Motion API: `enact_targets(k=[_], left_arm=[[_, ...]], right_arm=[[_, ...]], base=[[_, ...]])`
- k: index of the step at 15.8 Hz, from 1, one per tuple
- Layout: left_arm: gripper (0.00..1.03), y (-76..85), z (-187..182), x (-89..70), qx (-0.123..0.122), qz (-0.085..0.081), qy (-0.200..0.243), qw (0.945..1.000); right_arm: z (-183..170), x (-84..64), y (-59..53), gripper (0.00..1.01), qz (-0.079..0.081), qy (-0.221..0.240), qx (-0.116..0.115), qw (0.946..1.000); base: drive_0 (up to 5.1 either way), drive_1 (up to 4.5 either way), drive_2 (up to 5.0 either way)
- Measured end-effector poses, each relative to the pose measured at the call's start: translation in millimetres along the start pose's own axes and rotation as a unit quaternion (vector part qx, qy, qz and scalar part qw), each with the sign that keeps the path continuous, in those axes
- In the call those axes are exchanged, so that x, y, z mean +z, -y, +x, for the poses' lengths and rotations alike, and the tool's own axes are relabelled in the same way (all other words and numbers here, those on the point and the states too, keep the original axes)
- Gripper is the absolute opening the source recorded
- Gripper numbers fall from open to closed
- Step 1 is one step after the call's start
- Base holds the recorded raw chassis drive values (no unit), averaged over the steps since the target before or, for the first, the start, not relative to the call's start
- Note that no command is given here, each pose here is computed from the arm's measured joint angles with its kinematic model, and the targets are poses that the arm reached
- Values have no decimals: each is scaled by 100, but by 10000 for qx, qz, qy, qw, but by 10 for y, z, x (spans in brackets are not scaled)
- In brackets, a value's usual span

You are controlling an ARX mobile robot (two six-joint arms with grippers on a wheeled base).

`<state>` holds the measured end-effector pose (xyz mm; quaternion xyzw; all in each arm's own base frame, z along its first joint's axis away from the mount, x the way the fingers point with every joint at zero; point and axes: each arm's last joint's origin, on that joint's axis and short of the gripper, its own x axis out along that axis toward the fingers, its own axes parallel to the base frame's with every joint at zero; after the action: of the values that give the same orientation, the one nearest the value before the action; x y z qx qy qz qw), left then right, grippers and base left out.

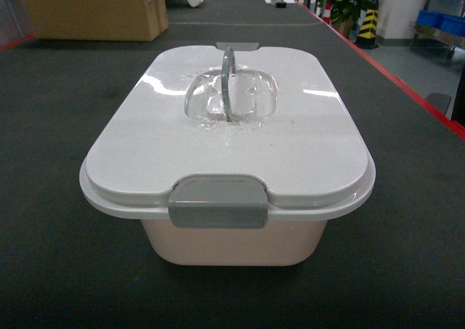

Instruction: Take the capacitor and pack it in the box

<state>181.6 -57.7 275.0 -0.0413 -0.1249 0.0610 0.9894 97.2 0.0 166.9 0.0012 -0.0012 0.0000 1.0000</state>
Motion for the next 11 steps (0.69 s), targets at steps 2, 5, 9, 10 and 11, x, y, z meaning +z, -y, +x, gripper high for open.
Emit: enact_targets(k=[2, 5, 9, 10, 11], left_arm=[[91, -21, 13, -59, -296, 325, -644, 9970], [66, -216, -165, -198, -583, 465, -1173, 9903], [26, -425, -372, -463, -596, 467, -1321, 9883], [2, -549, -516, -563, -587, 431, -1244, 9895], [2, -580, -560, -613, -584, 439, -1287, 9890]], right_arm=[[0, -1, 0, 98, 2, -4, 0, 10000], [0, 0, 0, 98, 2, -2, -2, 10000], [0, 0, 0, 98, 2, -2, -2, 10000], [0, 0, 0, 98, 2, -2, 0, 10000], [0, 0, 0, 98, 2, -2, -2, 10000]], base=[[0, 0, 0], [0, 0, 0], [0, 0, 0], [0, 0, 0], [0, 0, 0]])
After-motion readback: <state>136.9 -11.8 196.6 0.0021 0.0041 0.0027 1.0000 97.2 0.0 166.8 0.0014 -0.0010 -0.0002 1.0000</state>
